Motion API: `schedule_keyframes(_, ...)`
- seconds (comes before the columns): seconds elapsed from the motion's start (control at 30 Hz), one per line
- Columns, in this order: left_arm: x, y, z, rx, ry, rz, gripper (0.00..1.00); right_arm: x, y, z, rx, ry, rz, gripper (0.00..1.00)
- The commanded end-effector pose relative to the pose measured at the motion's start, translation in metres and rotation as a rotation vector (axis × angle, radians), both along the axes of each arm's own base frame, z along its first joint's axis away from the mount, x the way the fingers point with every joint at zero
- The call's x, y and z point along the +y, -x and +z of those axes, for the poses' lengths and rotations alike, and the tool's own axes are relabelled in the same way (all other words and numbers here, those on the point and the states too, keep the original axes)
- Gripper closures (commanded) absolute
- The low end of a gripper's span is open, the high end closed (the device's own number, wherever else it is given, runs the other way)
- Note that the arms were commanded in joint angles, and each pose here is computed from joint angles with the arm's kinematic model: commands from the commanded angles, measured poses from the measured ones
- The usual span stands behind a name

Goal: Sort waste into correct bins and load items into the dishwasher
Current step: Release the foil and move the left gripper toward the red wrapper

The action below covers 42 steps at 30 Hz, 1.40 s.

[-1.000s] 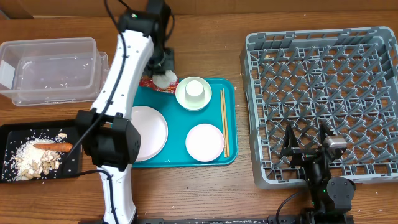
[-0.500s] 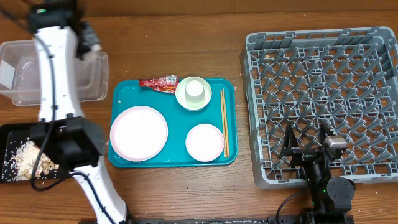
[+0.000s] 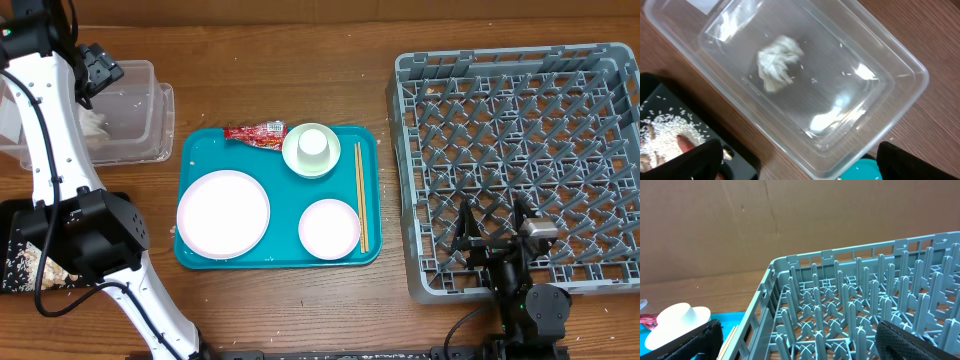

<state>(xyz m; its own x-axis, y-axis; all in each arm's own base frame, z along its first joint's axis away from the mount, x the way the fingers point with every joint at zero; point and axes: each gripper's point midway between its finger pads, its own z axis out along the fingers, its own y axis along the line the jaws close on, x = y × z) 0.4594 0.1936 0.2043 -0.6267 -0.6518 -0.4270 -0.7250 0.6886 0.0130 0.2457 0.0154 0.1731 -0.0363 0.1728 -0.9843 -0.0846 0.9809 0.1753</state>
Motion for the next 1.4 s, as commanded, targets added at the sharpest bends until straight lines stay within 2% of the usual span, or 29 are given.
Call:
schedule_keyframes(0.0, -0.020, -0.008, 0.008, -0.046, 0.063, -0.041, 0.00, -0.003, 0.000, -0.002, -0.001, 0.001, -0.014, 0.00)
schedule_keyframes(0.13, -0.070, -0.018, 0.005, -0.067, 0.232, -0.242, 0.00, -0.003, 0.000, -0.002, -0.001, 0.001, -0.014, 0.00)
schedule_keyframes(0.2, -0.115, -0.024, 0.006, -0.078, 0.332, -0.406, 0.00, -0.003, 0.000, -0.002, -0.001, 0.001, -0.014, 0.00)
schedule_keyframes(0.33, -0.169, -0.025, -0.007, -0.010, 0.308, -0.569, 0.00, -0.003, 0.000, -0.002, -0.001, 0.001, -0.014, 0.00)
schedule_keyframes(0.53, -0.213, -0.021, -0.035, 0.084, 0.259, -0.646, 0.00, -0.003, 0.000, -0.002, -0.001, 0.001, -0.014, 0.00)
schedule_keyframes(0.7, -0.235, -0.009, -0.061, 0.138, 0.338, -0.463, 0.00, -0.003, 0.000, -0.002, -0.001, 0.001, -0.014, 0.00)
schedule_keyframes(0.93, -0.231, -0.011, -0.100, 0.109, 0.395, -0.026, 0.00, -0.003, 0.000, -0.002, -0.001, 0.001, -0.014, 0.00)
schedule_keyframes(1.03, -0.232, -0.016, -0.111, 0.081, 0.412, 0.029, 0.00, -0.003, 0.000, -0.002, -0.001, 0.001, -0.014, 0.00)
schedule_keyframes(1.2, -0.240, -0.004, -0.135, 0.115, 0.475, 0.163, 0.00, -0.003, 0.000, -0.002, -0.001, 0.001, -0.014, 0.00)
schedule_keyframes(1.37, -0.251, 0.004, -0.156, 0.137, 0.490, 0.189, 0.00, -0.003, 0.000, -0.002, -0.001, 0.001, -0.014, 0.00)
